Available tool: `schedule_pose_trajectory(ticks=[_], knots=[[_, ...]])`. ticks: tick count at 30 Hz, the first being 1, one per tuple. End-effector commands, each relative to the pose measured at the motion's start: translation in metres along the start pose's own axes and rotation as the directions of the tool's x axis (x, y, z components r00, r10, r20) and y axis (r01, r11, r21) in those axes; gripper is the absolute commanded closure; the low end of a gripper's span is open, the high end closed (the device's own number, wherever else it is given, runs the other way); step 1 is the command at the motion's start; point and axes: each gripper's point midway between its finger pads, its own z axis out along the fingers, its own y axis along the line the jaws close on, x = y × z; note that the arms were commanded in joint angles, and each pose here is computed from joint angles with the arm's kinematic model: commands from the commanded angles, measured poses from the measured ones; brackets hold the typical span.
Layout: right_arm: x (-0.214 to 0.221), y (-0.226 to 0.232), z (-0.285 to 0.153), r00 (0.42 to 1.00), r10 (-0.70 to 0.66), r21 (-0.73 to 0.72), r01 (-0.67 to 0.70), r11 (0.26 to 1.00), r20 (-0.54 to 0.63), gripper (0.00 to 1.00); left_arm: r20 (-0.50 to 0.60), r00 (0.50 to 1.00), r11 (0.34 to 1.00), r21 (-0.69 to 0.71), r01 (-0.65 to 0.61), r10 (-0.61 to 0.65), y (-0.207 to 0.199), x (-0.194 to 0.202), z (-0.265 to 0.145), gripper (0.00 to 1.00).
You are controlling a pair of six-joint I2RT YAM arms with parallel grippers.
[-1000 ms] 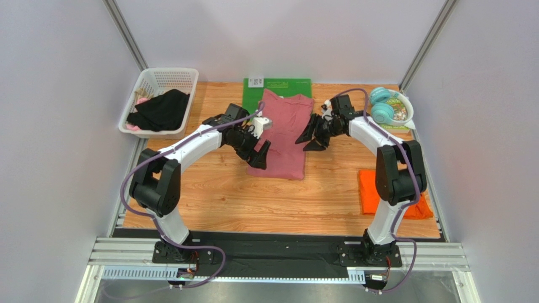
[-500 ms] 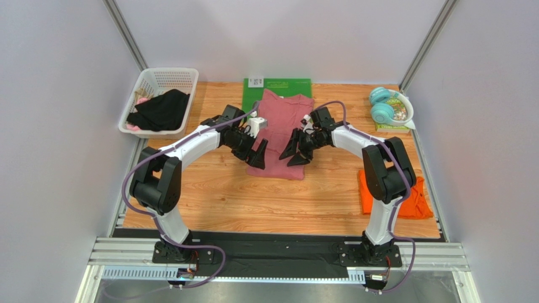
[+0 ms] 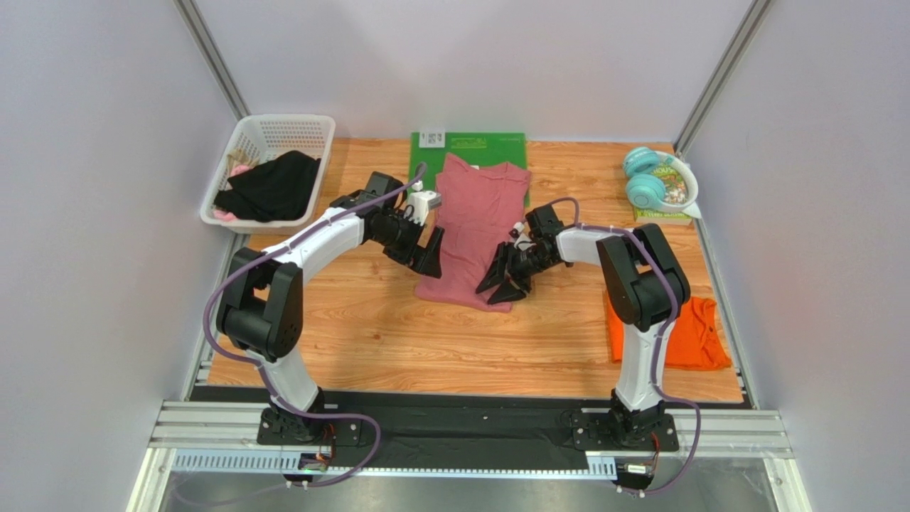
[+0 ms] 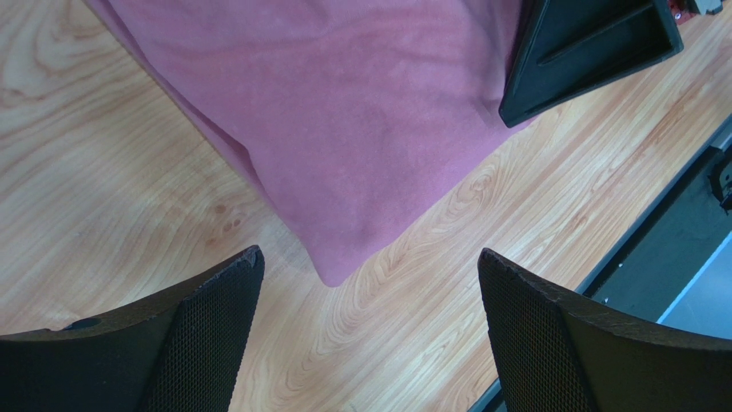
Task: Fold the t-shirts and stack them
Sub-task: Fold the folded rectangular tshirt in 1/3 of the way
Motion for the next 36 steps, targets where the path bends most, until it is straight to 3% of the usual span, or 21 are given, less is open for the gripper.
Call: schedule_pose_trajectory(ticks=[1, 5, 9, 18, 27, 31, 36], knots=[[0.005, 0.014, -0.024, 0.994, -0.086, 0.068, 0.081, 0.994, 0.073, 0.50, 0.085, 0.995, 0.999, -0.004, -0.044, 0.044, -0.008, -0.028, -0.021, 0.00], [0.010, 0.069, -0.053, 0.975, -0.178, 0.017, 0.177, 0.984, 0.133, 0.48, 0.096, 0.994, 0.999, -0.011, -0.051, 0.052, -0.008, -0.029, -0.025, 0.00], [0.021, 0.099, -0.042, 0.967, -0.231, -0.014, 0.233, 0.972, 0.104, 0.48, 0.115, 0.993, 0.999, -0.041, -0.034, 0.038, -0.001, -0.032, -0.029, 0.00], [0.029, 0.075, 0.023, 0.985, -0.173, -0.028, 0.172, 0.985, -0.027, 0.49, 0.176, 0.984, 0.995, -0.097, 0.036, -0.018, 0.023, -0.041, -0.045, 0.00], [0.035, 0.027, 0.047, 0.992, -0.093, 0.033, 0.096, 0.995, -0.088, 0.49, 0.174, 0.984, 0.993, -0.105, 0.047, -0.028, 0.028, -0.040, -0.046, 0.00], [0.043, 0.042, 0.039, 0.989, -0.107, -0.009, 0.107, 0.994, -0.106, 0.49, 0.181, 0.983, 0.994, -0.099, 0.045, -0.026, 0.026, -0.043, -0.048, 0.00], [0.040, 0.106, 0.006, 0.973, -0.222, -0.131, 0.213, 0.968, -0.057, 0.48, 0.190, 0.982, 0.995, -0.092, 0.036, -0.018, 0.021, -0.046, -0.053, 0.00]])
